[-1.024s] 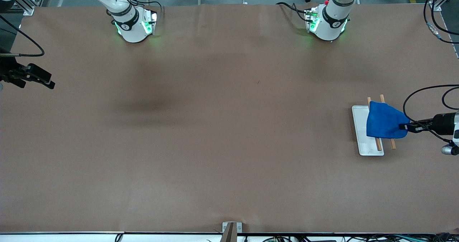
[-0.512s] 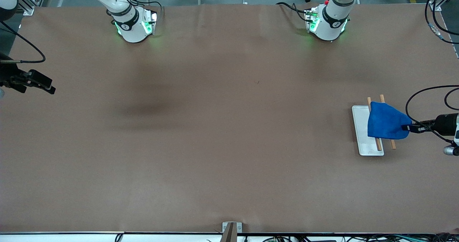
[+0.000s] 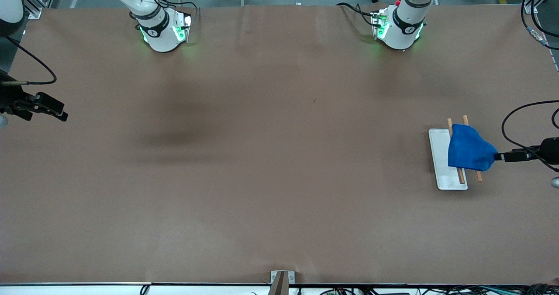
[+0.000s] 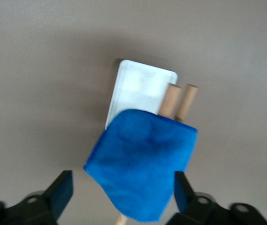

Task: Right arm passes towel to left arm to hang
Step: 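Open the left gripper and draw it back from the towel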

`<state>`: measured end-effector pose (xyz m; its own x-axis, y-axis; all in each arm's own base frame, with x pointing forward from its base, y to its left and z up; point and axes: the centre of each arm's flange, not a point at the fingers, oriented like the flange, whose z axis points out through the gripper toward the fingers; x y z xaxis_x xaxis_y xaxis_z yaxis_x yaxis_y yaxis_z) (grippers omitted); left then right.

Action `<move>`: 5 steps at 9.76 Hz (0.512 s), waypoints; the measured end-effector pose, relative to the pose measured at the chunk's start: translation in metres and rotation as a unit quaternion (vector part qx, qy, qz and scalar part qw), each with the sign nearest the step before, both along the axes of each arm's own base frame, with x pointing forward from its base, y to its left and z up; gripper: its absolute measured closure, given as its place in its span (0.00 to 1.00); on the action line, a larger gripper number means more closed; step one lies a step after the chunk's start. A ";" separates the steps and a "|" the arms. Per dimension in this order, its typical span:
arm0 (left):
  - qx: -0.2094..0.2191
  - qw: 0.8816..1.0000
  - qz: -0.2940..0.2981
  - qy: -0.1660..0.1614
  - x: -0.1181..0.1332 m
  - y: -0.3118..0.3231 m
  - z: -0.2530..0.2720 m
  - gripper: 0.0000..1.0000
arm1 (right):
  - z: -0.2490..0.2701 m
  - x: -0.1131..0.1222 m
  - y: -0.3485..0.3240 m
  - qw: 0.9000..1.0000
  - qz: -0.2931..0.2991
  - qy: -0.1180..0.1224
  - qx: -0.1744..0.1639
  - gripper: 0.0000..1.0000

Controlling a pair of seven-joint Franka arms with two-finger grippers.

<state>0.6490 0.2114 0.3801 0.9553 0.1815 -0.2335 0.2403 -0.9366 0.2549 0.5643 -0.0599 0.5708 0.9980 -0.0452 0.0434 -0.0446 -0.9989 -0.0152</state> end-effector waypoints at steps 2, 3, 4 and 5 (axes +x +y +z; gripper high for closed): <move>0.012 1.000 0.013 -0.009 -0.001 -0.056 0.074 0.00 | -0.002 0.003 0.000 1.000 0.001 -0.001 -0.001 0.00; 0.021 0.999 0.019 -0.014 -0.005 -0.093 0.112 0.00 | -0.002 0.003 0.001 1.000 0.002 -0.002 -0.001 0.00; 0.035 0.999 0.023 -0.025 -0.012 -0.128 0.147 0.00 | -0.001 0.003 0.002 1.000 0.003 -0.002 -0.001 0.00; 0.051 0.998 0.015 -0.040 -0.019 -0.160 0.176 0.00 | -0.001 0.003 0.003 1.000 0.004 -0.002 -0.001 0.00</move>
<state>0.6300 0.0510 0.5560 0.9640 0.2285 -0.1356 0.2506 -0.9515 0.1784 0.5676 -0.0570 0.5695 0.9982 -0.0372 0.0481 -0.0365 -0.9992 -0.0140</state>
